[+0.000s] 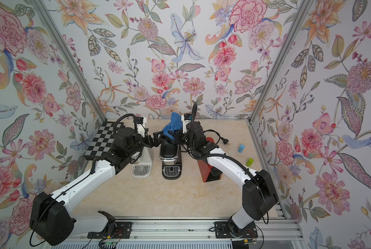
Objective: Wipe the surface of a coffee machine
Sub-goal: Wipe the dirt from the surface of the coffee machine.
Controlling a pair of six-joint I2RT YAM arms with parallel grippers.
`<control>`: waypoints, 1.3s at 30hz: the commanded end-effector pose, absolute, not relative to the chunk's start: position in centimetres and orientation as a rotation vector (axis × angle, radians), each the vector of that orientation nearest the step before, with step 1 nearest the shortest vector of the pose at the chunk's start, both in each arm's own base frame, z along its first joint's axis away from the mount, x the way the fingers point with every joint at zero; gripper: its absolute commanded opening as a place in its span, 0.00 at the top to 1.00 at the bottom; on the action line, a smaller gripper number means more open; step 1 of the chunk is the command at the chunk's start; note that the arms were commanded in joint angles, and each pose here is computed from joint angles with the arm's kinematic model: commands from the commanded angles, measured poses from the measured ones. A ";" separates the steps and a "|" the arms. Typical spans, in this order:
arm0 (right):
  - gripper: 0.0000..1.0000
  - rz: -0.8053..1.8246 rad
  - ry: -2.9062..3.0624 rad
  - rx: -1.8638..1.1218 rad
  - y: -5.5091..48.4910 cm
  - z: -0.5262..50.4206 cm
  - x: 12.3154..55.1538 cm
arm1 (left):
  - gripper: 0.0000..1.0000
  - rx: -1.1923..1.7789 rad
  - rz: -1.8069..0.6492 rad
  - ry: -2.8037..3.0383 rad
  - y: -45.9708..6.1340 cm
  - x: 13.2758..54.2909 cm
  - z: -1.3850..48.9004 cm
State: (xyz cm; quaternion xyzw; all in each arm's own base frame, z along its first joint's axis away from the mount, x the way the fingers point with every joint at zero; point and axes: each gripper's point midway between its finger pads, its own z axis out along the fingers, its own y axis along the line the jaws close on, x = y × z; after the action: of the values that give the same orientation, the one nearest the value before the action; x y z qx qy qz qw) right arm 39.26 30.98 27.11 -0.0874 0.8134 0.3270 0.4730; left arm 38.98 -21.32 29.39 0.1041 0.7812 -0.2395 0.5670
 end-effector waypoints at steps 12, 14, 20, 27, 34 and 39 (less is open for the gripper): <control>1.00 0.815 2.140 -0.277 28.6 23.4 29.2 | 0.01 0.238 -0.582 1.851 -21.3 39.2 28.9; 1.00 0.817 2.126 -0.308 29.5 24.3 28.6 | 0.01 0.241 -0.586 1.854 -21.4 39.2 28.8; 1.00 0.814 2.097 -0.358 32.1 25.7 29.7 | 0.01 0.243 -0.601 1.864 -21.7 39.3 28.4; 1.00 0.772 2.108 -0.319 32.8 25.1 35.1 | 0.01 0.246 -0.614 1.860 -21.8 39.2 28.6; 1.00 0.756 2.037 -0.233 29.4 28.1 37.1 | 0.01 0.253 -0.630 1.858 -22.0 39.0 28.7; 1.00 0.682 2.034 -0.175 24.8 28.5 36.3 | 0.01 0.263 -0.656 1.870 -22.5 39.0 28.3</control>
State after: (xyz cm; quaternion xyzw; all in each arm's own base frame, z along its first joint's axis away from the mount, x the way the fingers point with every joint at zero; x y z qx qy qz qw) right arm 37.34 27.29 27.53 -0.0738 0.8322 0.2985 0.4614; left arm 38.73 -22.34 28.63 0.1123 0.7854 -0.2657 0.5477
